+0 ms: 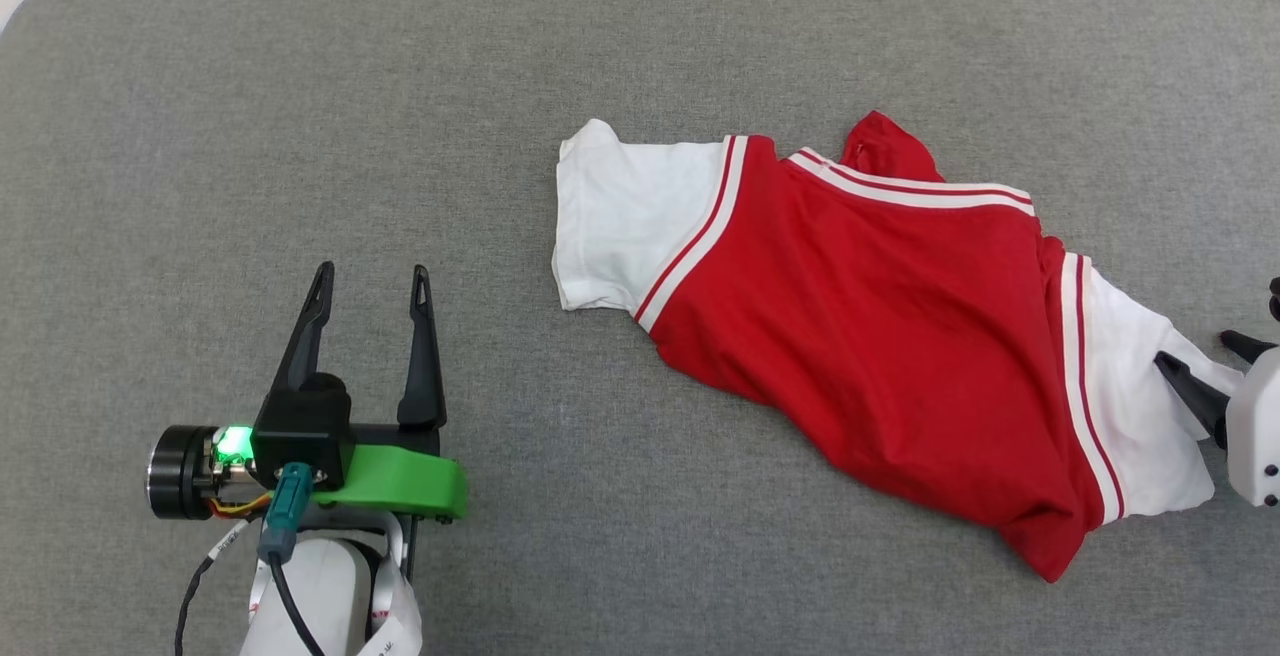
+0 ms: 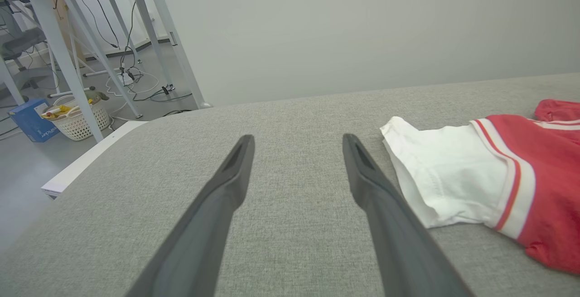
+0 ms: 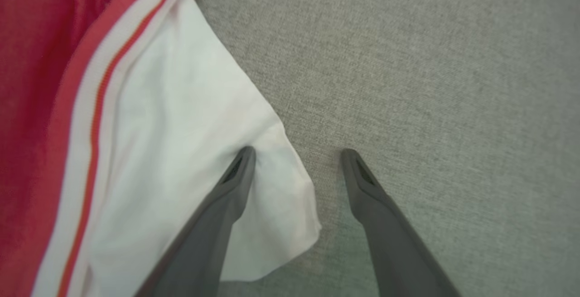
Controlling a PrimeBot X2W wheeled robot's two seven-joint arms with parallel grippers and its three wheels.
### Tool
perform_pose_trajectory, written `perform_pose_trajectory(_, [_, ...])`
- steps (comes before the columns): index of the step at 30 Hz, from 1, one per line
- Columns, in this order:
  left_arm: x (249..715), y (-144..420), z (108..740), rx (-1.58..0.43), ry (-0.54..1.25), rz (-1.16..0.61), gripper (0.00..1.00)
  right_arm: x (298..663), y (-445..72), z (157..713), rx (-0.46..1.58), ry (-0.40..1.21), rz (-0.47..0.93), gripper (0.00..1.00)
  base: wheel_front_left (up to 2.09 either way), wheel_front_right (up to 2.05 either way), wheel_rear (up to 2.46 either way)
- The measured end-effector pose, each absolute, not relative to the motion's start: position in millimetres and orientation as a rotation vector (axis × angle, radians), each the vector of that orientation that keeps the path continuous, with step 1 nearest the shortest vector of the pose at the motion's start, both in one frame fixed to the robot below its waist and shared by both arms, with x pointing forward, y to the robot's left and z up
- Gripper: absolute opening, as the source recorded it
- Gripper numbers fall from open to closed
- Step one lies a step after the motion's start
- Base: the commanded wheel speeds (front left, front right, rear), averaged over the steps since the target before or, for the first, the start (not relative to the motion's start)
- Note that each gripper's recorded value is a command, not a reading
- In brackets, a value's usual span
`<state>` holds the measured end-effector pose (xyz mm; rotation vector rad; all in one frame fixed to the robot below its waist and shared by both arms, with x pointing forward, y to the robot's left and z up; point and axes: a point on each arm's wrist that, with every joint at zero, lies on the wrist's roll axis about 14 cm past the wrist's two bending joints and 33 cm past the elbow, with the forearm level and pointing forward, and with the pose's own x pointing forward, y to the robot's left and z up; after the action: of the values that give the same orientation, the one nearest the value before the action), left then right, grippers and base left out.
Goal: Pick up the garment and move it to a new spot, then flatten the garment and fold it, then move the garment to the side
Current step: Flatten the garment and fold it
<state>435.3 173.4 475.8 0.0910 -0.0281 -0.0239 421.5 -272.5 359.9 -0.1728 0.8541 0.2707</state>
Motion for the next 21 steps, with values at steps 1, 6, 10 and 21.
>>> perform_pose_trajectory(1, [436,173,475,0.091,-0.028,-0.025,1.00,421,-271,358,-0.173,0.860,0.276,0.00,0.00,0.00,0.00])
perform_pose_trajectory(6, [438,173,479,0.094,-0.036,-0.035,1.00,424,-274,364,-0.153,0.822,0.264,0.00,0.00,0.00,0.00])
perform_pose_trajectory(10, [444,179,492,0.118,-0.075,-0.051,1.00,428,-289,380,-0.150,0.742,0.225,0.00,0.00,0.00,0.00])
perform_pose_trajectory(21, [504,173,563,0.173,-0.247,-0.210,1.00,432,-314,421,-0.167,0.594,0.177,0.00,0.00,0.00,0.00])
